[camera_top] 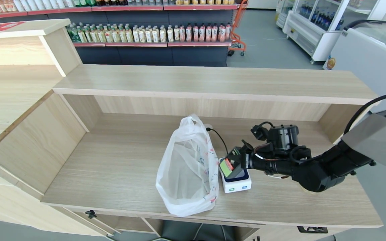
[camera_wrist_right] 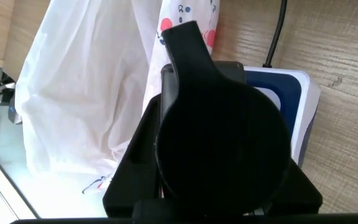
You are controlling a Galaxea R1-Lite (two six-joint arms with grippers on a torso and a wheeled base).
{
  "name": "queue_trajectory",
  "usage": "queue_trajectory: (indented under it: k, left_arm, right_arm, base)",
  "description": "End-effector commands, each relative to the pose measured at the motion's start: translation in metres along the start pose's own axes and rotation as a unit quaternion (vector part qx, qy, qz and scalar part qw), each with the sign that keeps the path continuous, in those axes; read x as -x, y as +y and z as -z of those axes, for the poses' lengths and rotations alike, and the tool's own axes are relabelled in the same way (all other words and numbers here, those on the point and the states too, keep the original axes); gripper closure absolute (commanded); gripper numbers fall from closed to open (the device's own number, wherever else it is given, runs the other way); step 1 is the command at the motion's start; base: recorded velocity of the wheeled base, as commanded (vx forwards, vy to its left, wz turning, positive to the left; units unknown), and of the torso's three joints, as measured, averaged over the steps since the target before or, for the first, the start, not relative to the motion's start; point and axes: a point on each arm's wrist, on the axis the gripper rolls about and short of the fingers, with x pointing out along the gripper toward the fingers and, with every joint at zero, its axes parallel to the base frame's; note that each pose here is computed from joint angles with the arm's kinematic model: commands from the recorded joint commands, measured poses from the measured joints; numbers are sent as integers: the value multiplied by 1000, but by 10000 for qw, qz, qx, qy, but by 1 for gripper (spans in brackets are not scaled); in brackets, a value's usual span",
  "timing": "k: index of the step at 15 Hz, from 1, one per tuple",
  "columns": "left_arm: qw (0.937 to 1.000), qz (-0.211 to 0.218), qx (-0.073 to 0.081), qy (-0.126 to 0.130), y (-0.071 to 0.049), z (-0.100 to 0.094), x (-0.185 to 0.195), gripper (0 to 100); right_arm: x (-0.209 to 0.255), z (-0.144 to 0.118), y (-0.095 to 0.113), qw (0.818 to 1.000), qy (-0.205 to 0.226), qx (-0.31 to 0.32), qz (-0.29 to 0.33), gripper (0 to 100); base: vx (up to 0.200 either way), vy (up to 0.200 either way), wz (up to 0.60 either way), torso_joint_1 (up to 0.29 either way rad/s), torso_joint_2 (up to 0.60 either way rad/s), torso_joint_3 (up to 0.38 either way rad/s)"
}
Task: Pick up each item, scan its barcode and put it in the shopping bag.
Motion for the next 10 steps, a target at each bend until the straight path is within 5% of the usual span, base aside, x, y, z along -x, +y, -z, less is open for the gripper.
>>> queue_trajectory:
  k: [1, 4, 5, 8, 10]
  left_arm:
    - [10000, 6, 0, -2, 0, 0, 0, 0]
    - [10000, -2, 0, -10, 0, 0, 0, 0]
    - [10000, 6, 0, 6, 0, 0, 0, 0]
    - [10000, -2, 0, 6, 0, 0, 0, 0]
    - [10000, 6, 0, 6, 0, 0, 0, 0]
  right_arm:
    - [21, -18, 5, 9996, -290, 61, -8, 100]
    - [48, -35, 11, 9977, -608, 283, 23, 100]
    - [80, -44, 20, 9912, -891, 964, 171, 100]
    - [111, -56, 38, 9787, -1320, 1530, 375, 100]
    - [119, -50, 40, 9763, -1267, 1699, 444, 100]
  base:
    - [0, 0, 0, 0, 0, 0]
    - [0, 0, 0, 0, 0, 0]
    - [0, 0, 0, 0, 0, 0]
    - [0, 0, 0, 0, 0, 0]
    - [0, 0, 0, 0, 0, 0]
